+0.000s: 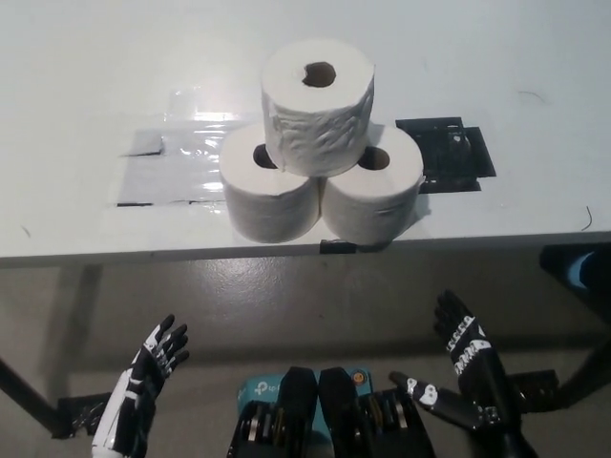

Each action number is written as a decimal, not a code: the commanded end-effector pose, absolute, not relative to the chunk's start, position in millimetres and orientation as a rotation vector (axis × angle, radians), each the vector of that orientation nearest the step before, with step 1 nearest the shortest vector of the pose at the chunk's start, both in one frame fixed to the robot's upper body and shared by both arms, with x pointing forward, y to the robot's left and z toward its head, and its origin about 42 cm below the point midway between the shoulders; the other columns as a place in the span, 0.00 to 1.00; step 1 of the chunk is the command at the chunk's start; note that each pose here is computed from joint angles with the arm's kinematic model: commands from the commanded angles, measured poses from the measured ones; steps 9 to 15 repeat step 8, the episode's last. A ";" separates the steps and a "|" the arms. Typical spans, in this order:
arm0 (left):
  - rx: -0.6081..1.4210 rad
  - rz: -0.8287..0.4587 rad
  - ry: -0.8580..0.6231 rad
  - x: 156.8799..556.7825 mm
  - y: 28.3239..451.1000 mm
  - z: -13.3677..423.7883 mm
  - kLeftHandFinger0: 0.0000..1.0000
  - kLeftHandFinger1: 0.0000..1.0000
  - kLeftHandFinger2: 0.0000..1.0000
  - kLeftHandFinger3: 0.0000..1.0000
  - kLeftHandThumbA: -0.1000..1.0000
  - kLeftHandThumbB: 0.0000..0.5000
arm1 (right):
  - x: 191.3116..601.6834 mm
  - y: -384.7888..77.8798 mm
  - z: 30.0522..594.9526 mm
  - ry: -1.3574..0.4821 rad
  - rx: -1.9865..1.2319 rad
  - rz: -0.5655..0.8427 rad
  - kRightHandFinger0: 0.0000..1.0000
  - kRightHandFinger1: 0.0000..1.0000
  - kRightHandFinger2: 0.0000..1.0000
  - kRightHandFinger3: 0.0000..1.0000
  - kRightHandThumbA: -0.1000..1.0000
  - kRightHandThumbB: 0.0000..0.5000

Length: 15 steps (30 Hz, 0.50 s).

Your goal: A few rolls of toilet paper are kept infront of the robot and the robot uses its right hand to lift one of the rolls and and places it on top of the other rolls to stack it.

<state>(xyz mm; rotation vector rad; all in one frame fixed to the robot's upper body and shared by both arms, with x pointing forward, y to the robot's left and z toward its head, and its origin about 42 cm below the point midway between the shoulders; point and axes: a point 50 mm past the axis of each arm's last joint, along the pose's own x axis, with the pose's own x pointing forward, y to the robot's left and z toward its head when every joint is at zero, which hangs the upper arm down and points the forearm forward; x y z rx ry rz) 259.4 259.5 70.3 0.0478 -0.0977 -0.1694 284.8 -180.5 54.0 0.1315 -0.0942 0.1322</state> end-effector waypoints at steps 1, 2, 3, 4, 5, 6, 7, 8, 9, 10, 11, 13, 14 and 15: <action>0.056 -0.139 -0.166 260.5 257.5 84.2 1.00 1.00 1.00 1.00 1.00 0.34 | 292.6 -186.5 67.2 -0.250 0.088 0.086 1.00 1.00 1.00 1.00 1.00 0.22; 0.064 -0.135 -0.167 260.1 257.5 84.1 1.00 1.00 1.00 1.00 1.00 0.34 | 293.0 -187.3 67.2 -0.250 0.083 0.088 1.00 1.00 1.00 1.00 1.00 0.20; 0.064 -0.131 -0.166 259.7 257.6 83.5 1.00 1.00 1.00 1.00 1.00 0.36 | 292.9 -187.8 67.2 -0.250 0.077 0.088 1.00 1.00 1.00 1.00 1.00 0.21; 0.063 -0.129 -0.165 259.2 257.5 83.1 1.00 1.00 1.00 1.00 1.00 0.36 | 292.6 -188.0 67.2 -0.250 0.074 0.088 1.00 1.00 1.00 1.00 1.00 0.21; 0.064 -0.126 -0.163 258.4 258.0 82.2 1.00 1.00 1.00 1.00 1.00 0.37 | 291.9 -187.5 67.2 -0.250 0.077 0.088 1.00 1.00 1.00 1.00 1.00 0.19; 0.059 -0.121 -0.163 257.9 258.4 81.5 1.00 1.00 1.00 1.00 1.00 0.35 | 291.6 -187.3 67.4 -0.251 0.076 0.090 1.00 1.00 1.00 1.00 1.00 0.20; 0.058 -0.118 -0.166 257.8 258.8 81.6 1.00 1.00 1.00 1.00 1.00 0.35 | 292.1 -187.1 67.1 -0.250 0.075 0.092 1.00 1.00 1.00 1.00 1.00 0.19; 0.058 -0.118 -0.166 257.8 258.8 81.6 1.00 1.00 1.00 1.00 1.00 0.35 | 292.1 -187.1 67.1 -0.250 0.075 0.092 1.00 1.00 1.00 1.00 1.00 0.19; 0.058 -0.118 -0.166 257.8 258.8 81.6 1.00 1.00 1.00 1.00 1.00 0.35 | 292.1 -187.1 67.1 -0.250 0.075 0.092 1.00 1.00 1.00 1.00 1.00 0.19; 0.058 -0.118 -0.166 257.8 258.8 81.6 1.00 1.00 1.00 1.00 1.00 0.35 | 292.1 -187.1 67.1 -0.250 0.075 0.092 1.00 1.00 1.00 1.00 1.00 0.19; 0.058 -0.118 -0.166 257.8 258.8 81.6 1.00 1.00 1.00 1.00 1.00 0.35 | 292.1 -187.1 67.1 -0.250 0.075 0.092 1.00 1.00 1.00 1.00 1.00 0.19; 0.058 -0.118 -0.166 257.8 258.8 81.6 1.00 1.00 1.00 1.00 1.00 0.35 | 292.1 -187.1 67.1 -0.250 0.075 0.092 1.00 1.00 1.00 1.00 1.00 0.19; 0.058 -0.118 -0.166 257.8 258.8 81.6 1.00 1.00 1.00 1.00 1.00 0.35 | 292.1 -187.1 67.1 -0.250 0.075 0.092 1.00 1.00 1.00 1.00 1.00 0.19; 0.058 -0.118 -0.166 257.8 258.8 81.6 1.00 1.00 1.00 1.00 1.00 0.35 | 292.1 -187.1 67.1 -0.250 0.075 0.092 1.00 1.00 1.00 1.00 1.00 0.19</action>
